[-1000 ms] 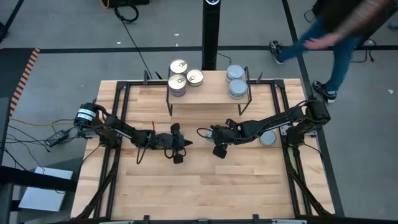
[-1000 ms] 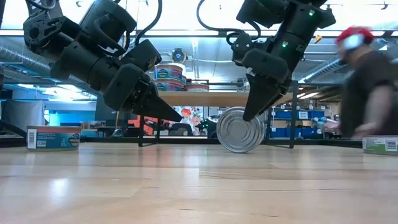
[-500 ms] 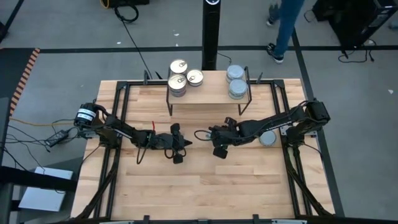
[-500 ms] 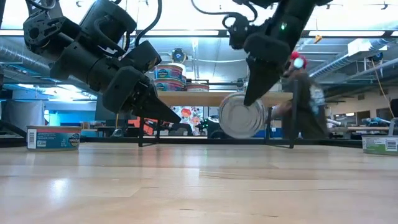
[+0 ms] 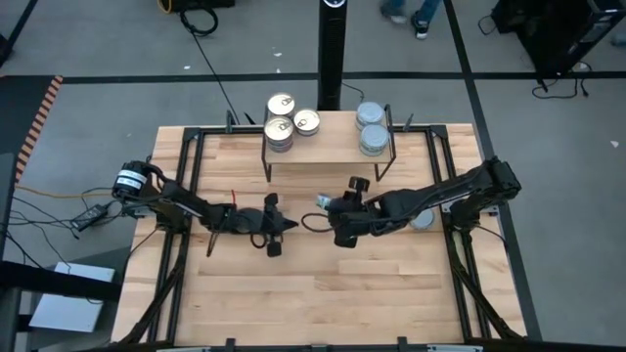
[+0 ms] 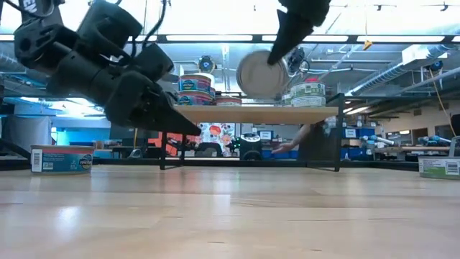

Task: Stack canned seafood by type on shelf
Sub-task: Put the green tuna can on the shelf

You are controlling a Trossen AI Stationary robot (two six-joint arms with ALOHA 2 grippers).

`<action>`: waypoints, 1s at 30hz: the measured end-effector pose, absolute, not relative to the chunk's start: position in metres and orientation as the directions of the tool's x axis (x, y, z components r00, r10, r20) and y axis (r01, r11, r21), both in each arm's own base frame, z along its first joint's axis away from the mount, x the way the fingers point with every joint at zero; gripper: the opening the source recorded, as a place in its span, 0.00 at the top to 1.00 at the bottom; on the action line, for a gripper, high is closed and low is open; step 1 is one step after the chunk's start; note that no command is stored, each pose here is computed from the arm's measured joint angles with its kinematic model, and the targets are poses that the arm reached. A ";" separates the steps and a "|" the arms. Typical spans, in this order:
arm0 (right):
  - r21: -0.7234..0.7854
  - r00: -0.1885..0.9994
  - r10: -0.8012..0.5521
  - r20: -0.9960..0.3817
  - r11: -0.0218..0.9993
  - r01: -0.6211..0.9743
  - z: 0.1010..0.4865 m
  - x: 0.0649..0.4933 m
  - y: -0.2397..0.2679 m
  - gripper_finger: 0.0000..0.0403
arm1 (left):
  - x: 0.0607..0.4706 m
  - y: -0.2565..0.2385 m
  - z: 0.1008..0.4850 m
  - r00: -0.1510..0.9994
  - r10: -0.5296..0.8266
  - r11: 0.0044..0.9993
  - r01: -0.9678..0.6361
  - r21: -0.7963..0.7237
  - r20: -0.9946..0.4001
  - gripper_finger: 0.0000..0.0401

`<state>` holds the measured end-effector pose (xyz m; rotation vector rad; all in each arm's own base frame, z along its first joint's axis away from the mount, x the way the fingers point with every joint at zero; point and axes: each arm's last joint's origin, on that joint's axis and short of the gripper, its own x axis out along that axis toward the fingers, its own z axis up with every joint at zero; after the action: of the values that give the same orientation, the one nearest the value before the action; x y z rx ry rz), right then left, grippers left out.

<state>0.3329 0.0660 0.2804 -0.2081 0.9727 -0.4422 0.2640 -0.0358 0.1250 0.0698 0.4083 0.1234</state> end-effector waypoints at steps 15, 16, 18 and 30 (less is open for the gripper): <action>-0.766 0.349 -0.769 -0.536 0.616 0.183 0.302 0.348 -0.007 0.61 | 0.255 -0.035 0.124 0.942 0.085 0.995 -0.063 0.076 -0.326 0.99; -0.778 0.343 -0.779 -0.526 0.603 0.176 0.301 0.351 -0.014 0.61 | 0.255 -0.035 0.124 0.941 0.084 0.995 -0.062 0.076 -0.326 0.99; -0.810 0.312 -0.801 -0.511 0.570 0.138 0.296 0.355 -0.027 0.61 | 0.255 -0.035 0.124 0.941 0.083 0.995 -0.061 0.077 -0.329 0.99; -0.821 0.202 -0.808 -0.553 0.570 0.033 0.270 0.367 -0.087 0.61 | 0.255 -0.036 0.122 0.937 0.079 0.995 -0.055 0.078 -0.341 0.99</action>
<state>0.3666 -0.0865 0.2699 -0.7818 1.2374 -0.6799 0.2547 -0.0358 0.1223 0.0672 0.3510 0.0683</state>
